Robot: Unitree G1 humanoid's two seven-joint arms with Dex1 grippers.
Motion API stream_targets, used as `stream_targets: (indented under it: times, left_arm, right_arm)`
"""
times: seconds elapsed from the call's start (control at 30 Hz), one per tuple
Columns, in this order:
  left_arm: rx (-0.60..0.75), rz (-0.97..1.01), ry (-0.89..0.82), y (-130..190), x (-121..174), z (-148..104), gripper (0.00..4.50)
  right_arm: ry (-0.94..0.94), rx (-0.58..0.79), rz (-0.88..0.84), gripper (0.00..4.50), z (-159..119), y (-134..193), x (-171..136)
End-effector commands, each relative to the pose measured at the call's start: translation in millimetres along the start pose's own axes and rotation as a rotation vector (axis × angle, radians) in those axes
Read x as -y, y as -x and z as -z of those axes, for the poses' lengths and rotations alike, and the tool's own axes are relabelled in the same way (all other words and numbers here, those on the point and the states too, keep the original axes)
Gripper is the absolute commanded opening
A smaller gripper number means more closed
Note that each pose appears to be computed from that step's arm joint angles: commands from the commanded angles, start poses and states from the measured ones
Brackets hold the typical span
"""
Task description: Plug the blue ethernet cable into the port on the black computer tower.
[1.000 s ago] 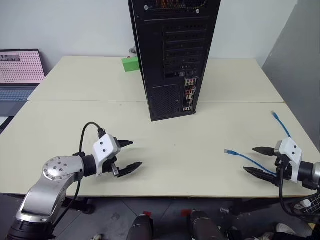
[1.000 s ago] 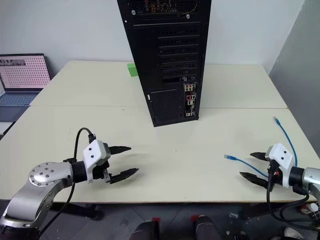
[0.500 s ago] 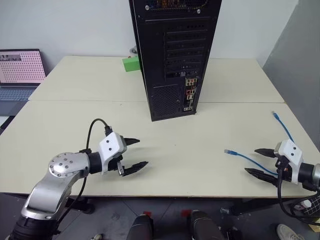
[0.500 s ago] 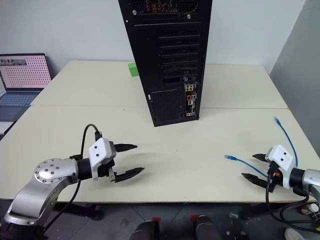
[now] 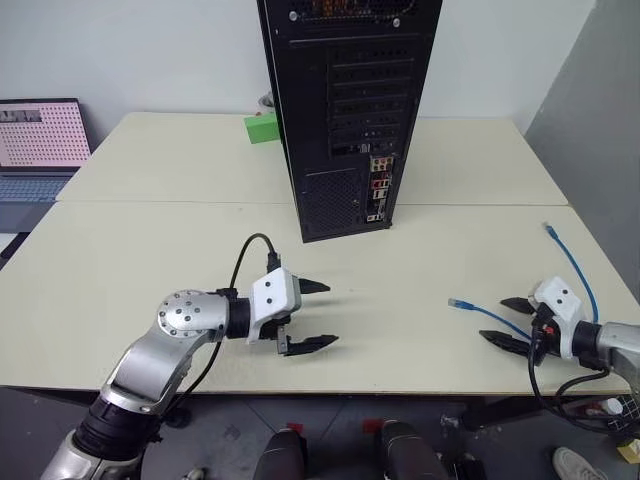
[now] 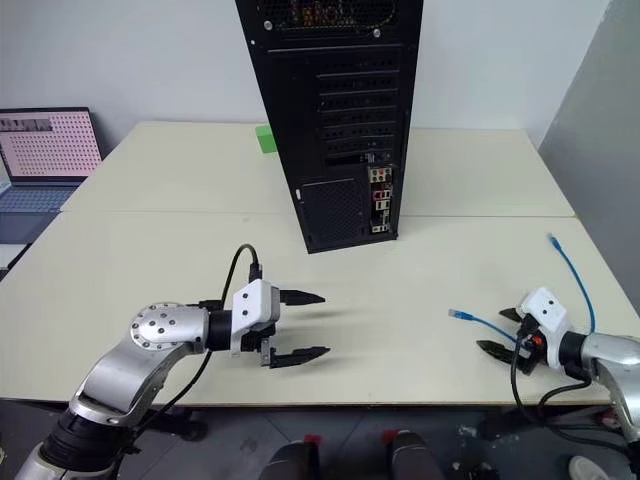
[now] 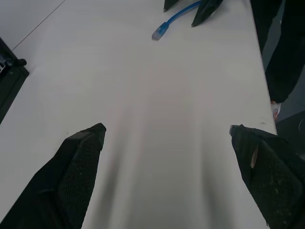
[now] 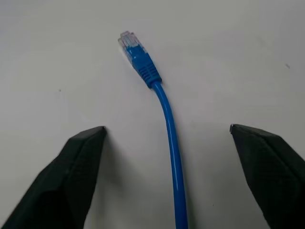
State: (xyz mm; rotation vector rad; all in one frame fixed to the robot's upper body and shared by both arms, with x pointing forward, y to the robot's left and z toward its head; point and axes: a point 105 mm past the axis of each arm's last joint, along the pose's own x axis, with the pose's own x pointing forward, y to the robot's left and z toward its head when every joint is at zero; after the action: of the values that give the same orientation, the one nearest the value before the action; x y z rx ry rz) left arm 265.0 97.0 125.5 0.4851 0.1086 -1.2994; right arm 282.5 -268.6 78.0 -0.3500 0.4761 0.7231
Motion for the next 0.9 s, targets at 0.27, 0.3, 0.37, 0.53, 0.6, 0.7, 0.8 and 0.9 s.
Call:
stream_targets:
  times: [0.27,0.3,0.37,0.53,0.6,0.7,0.8,0.9]
  left_arm:
    - [0.03,0.047,-0.025,-9,4,-6,4.5]
    - [0.028,0.047,-0.024,-10,3,-6,4.5]
    - [0.025,0.048,-0.022,-12,2,-4,4.5]
    - [0.017,0.068,-0.03,-21,-1,0,4.5]
    - [0.015,0.078,-0.042,-27,-3,1,4.5]
    - [0.019,0.088,-0.056,-37,-6,-1,4.5]
    - [0.003,0.096,-0.06,-46,-10,0,4.5]
    - [-0.004,0.1,-0.063,-52,-13,1,4.5]
  right_arm:
    - [0.028,-0.022,-0.07,1.7,-5,-4,-1]
    - [0.041,-0.02,-0.08,1.42,-7,-5,-3]
    - [0.066,-0.012,-0.104,1.01,-13,-7,-7]
    - [0.189,0.008,-0.183,0.05,-37,-15,-27]
    - [0.229,0.033,-0.21,0.05,-50,-21,-38]
    - [0.273,0.064,-0.248,0.05,-68,-29,-52]
    - [0.302,0.093,-0.285,0.05,-85,-37,-66]
    - [0.341,0.107,-0.324,0.05,-98,-44,-79]
